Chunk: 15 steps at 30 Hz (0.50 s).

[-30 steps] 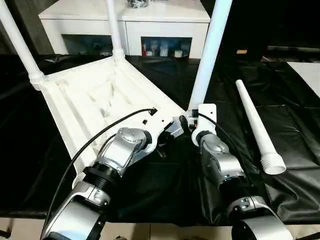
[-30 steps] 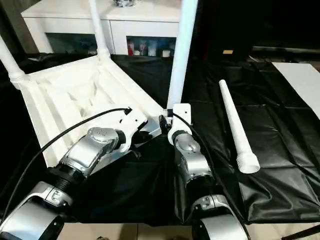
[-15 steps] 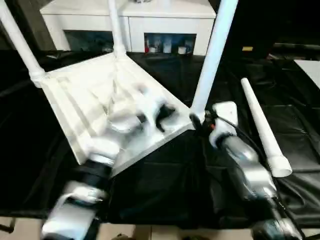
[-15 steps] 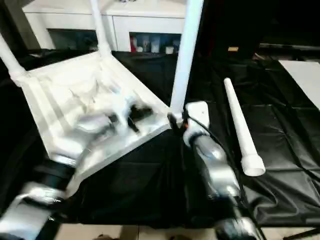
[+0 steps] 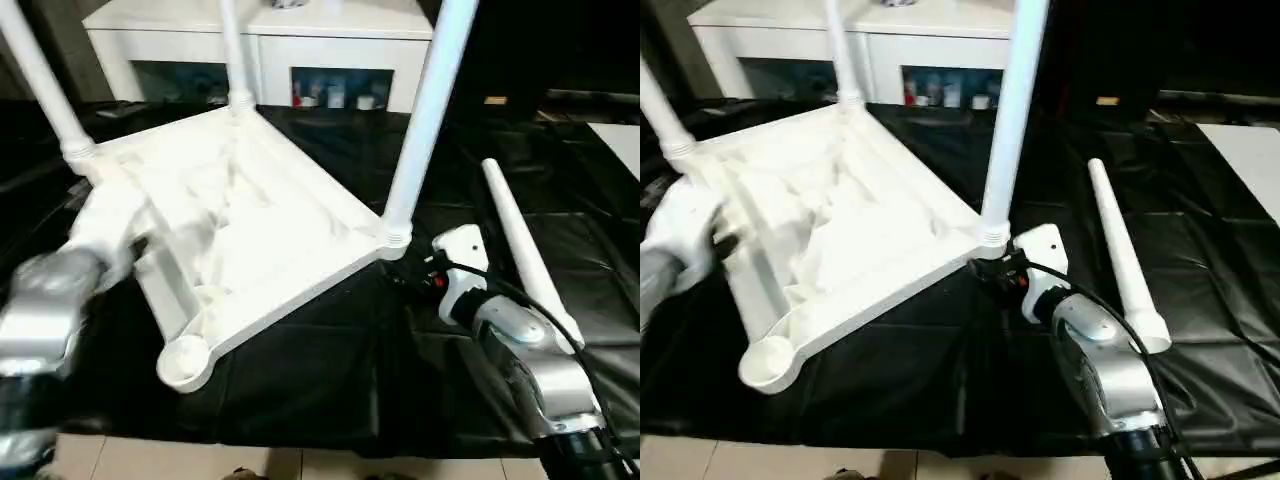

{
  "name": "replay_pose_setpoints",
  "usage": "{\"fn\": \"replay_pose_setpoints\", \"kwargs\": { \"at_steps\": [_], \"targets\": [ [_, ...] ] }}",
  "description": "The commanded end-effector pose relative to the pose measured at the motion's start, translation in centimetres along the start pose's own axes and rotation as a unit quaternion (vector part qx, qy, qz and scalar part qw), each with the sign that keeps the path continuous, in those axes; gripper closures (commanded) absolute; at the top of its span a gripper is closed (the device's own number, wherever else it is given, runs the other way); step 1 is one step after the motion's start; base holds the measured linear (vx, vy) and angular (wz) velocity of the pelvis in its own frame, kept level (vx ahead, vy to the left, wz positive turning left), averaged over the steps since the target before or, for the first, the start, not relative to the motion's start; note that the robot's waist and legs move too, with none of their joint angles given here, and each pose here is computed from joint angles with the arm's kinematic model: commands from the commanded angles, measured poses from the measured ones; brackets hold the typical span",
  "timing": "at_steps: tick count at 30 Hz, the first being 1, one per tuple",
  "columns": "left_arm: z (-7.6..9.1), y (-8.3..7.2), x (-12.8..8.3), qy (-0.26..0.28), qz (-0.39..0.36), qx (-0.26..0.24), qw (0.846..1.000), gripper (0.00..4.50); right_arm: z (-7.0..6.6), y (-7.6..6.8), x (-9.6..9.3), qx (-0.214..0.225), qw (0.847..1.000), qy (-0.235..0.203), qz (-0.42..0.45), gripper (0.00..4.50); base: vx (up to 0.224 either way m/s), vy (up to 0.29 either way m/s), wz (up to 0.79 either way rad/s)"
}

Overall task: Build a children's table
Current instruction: Rotate table base

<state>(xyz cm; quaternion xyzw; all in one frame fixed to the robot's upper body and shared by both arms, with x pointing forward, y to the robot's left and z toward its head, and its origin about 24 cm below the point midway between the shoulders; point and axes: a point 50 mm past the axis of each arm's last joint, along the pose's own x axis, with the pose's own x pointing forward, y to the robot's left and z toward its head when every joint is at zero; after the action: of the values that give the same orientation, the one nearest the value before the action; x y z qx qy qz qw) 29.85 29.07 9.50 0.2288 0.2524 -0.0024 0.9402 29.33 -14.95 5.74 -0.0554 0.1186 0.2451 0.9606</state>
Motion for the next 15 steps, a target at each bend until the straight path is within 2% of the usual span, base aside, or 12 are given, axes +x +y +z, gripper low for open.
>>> {"fn": "replay_pose_setpoints", "kwargs": {
  "at_steps": [1, 5, 7, 8, 10, 11, 14, 15],
  "targets": [
    [-0.7, 0.3, -0.2, 0.024, 0.023, 0.027, 0.999, 2.83, -0.3, -0.3, 0.5, -0.008, 1.0, 0.02, -0.018, 0.66, 0.0, 0.0, 0.0],
    [-1.4, -0.1, -0.5, 0.044, 0.024, 0.035, 0.998, 2.83, -0.7, -0.3, 1.0, -0.007, 0.999, 0.039, -0.026, 0.66, 0.0, 0.0, 0.0],
    [-1.5, -0.6, -0.6, 0.048, 0.009, 0.023, 0.999, 2.83, -0.8, -0.2, 1.2, -0.004, 0.999, 0.043, -0.024, 0.66, 0.0, 0.0, 0.0],
    [-1.3, -1.9, -0.9, 0.047, -0.036, 0.018, 0.998, 2.83, -0.9, 0.0, 1.4, -0.004, 0.999, 0.048, -0.015, 0.66, 0.0, 0.0, 0.0],
    [-1.3, -2.4, -1.0, 0.049, -0.055, 0.018, 0.997, 2.83, -0.9, 0.1, 1.5, -0.006, 0.999, 0.05, -0.013, 0.66, 0.0, 0.0, 0.0],
    [-1.2, -3.9, -1.5, 0.049, -0.116, 0.014, 0.992, 2.83, -1.0, 0.3, 1.7, -0.009, 0.999, 0.051, -0.011, 0.66, 0.0, 0.0, 0.0],
    [-0.9, -5.4, -2.0, 0.04, -0.173, 0.011, 0.984, 2.83, -0.9, 0.3, 1.8, -0.009, 0.999, 0.05, -0.01, 0.66, 0.0, 0.0, 0.0],
    [-0.7, -6.6, -2.3, 0.035, -0.207, -0.003, 0.978, 2.83, -0.7, 0.3, 1.9, -0.006, 0.999, 0.046, -0.009, 0.66, 0.0, 0.0, 0.0]
  ]
}}
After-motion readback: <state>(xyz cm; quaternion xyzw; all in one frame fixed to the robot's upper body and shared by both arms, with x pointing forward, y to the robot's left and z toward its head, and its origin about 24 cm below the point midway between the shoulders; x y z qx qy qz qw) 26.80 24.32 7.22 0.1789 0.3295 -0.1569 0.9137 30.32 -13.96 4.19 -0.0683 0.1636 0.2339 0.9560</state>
